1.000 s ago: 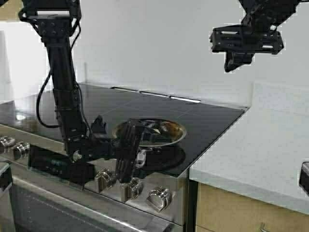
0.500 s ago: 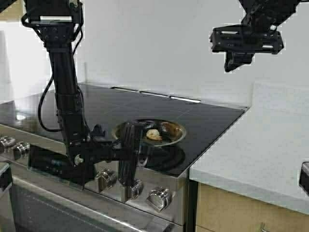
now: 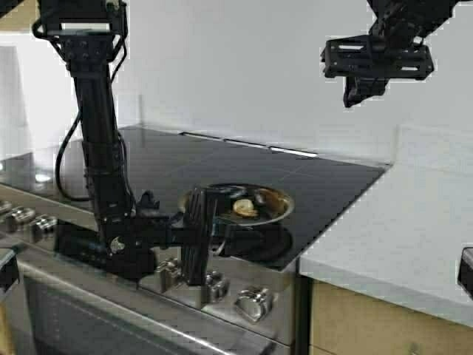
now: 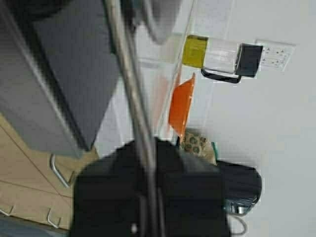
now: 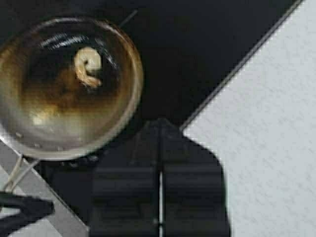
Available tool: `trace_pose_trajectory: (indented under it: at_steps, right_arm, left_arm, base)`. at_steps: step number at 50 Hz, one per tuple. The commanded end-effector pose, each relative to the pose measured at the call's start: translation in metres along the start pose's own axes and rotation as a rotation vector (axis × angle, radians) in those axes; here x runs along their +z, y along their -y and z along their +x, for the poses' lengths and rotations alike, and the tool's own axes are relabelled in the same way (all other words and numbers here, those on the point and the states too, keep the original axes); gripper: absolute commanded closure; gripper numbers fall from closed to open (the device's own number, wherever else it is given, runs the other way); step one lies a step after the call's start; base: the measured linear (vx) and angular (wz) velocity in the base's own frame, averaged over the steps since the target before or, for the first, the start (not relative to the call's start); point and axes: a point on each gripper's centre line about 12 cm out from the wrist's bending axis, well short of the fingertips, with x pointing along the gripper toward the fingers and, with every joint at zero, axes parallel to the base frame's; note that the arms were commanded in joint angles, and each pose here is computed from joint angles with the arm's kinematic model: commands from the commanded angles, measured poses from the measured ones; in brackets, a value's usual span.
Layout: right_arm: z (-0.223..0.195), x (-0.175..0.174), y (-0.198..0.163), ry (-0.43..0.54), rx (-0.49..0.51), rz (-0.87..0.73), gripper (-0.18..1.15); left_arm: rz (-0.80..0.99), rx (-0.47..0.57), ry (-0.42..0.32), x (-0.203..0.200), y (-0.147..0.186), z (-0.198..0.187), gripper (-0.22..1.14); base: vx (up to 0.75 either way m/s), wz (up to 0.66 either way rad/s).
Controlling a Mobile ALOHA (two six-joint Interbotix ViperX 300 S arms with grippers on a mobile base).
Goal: Add oil to the pan and cook the shrimp and serve it
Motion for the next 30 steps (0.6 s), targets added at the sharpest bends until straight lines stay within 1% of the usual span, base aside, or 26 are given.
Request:
trace_pose_trajectory:
  at_steps: [1,14,26,30]
  right_arm:
    - [-0.006,0.017,-0.002,0.055,0.004,-0.003,0.91]
    - [-0.006,0.018,-0.003,0.053,0.008,-0.001,0.91]
    - [-0.006,0.016,-0.004,0.03,0.019,0.008,0.91]
    - [-0.008,0.021,-0.005,0.036,0.026,0.007,0.91]
  left_arm:
    - [0.089,-0.099,0.018,0.011,0.046,0.007,0.89]
    - [0.113,-0.136,0.028,0.014,0.068,0.008,0.89]
    - [0.111,-0.142,0.047,0.017,0.072,0.006,0.89]
    - [0.109,-0.141,0.056,0.019,0.072,0.005,0.89]
  base:
    - [-0.01,0.2]
    - [-0.03,0.34]
    - [-0.04,0.45]
    - [-0.05,0.47]
